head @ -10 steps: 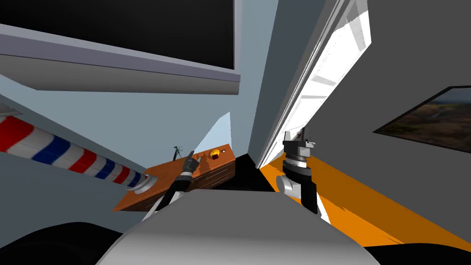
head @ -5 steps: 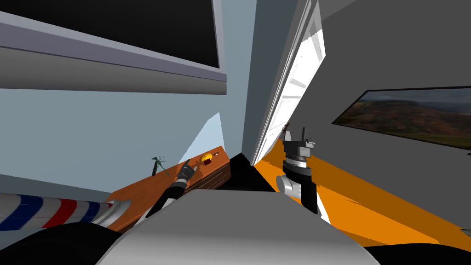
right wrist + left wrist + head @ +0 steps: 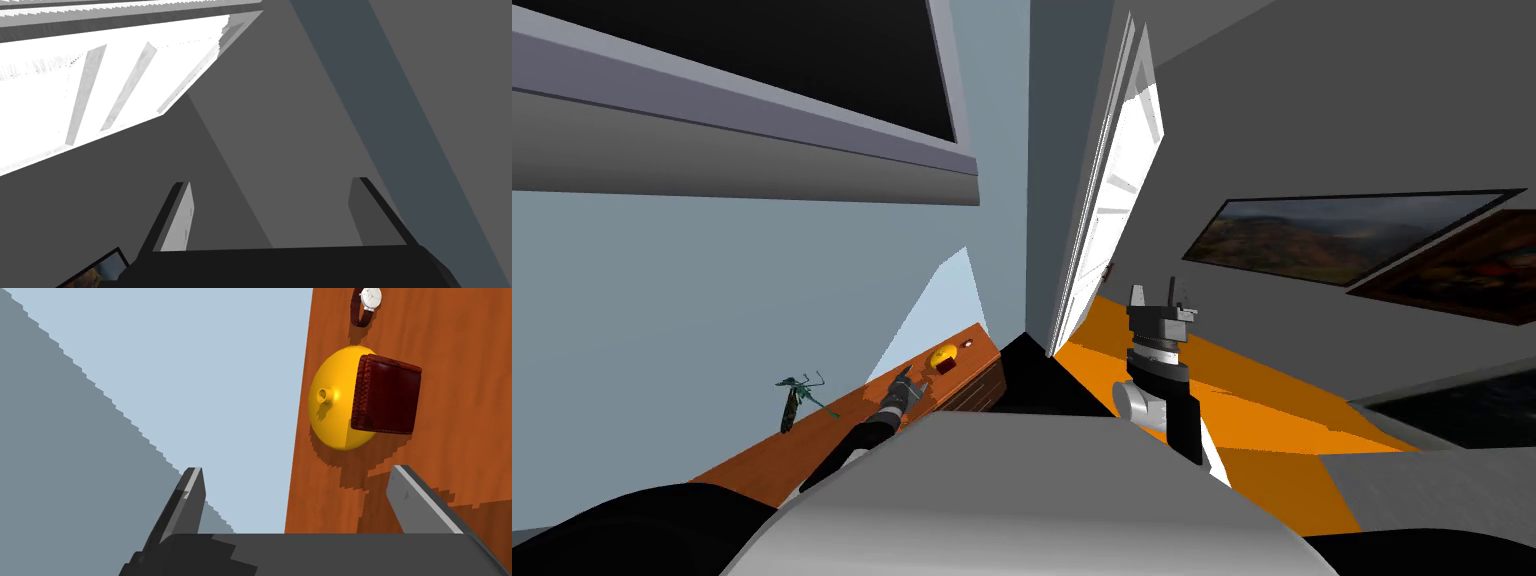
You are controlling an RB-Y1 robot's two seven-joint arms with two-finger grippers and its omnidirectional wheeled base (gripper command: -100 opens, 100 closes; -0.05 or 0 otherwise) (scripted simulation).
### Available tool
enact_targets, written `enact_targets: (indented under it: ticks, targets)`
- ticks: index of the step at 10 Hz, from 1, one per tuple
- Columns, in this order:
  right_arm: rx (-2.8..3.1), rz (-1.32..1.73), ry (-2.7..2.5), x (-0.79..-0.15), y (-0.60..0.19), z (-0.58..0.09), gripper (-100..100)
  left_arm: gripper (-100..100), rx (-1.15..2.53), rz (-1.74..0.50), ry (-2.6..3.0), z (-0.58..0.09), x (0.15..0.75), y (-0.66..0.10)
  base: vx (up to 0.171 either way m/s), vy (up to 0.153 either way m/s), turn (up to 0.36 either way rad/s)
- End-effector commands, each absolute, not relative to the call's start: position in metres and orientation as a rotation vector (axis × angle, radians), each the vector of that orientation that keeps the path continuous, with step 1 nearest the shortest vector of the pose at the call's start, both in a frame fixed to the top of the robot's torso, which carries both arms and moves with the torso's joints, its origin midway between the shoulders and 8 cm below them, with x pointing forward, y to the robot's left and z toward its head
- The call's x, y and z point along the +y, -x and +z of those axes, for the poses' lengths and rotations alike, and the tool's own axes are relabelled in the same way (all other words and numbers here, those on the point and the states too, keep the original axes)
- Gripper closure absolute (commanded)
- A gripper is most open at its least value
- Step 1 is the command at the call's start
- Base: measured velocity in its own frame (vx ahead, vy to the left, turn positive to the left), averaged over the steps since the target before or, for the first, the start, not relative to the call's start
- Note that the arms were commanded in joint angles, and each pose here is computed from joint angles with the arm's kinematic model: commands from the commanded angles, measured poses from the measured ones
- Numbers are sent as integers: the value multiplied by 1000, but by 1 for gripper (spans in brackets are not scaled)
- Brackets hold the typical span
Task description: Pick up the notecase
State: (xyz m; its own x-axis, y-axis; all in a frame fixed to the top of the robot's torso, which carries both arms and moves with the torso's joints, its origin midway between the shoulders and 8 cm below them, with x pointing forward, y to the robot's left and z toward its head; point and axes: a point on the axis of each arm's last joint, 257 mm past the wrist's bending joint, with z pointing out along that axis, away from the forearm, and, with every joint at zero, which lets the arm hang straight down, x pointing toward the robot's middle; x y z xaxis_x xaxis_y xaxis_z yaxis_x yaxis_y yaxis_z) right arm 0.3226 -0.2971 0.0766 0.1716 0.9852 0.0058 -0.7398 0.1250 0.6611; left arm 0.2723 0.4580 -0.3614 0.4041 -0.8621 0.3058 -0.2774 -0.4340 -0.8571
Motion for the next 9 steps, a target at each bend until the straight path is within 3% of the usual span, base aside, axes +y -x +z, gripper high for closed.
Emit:
enact_targets:
  ticks: [1,9]
  targets:
    - [499,1335,-603,-297,-323,77,0,-100,951,-937,2034,-386,473,-245,33,19,-296]
    - [499,1335,-603,-297,-323,77,0,-100,812,-710,2366,-449,519,-151,28,10,-243]
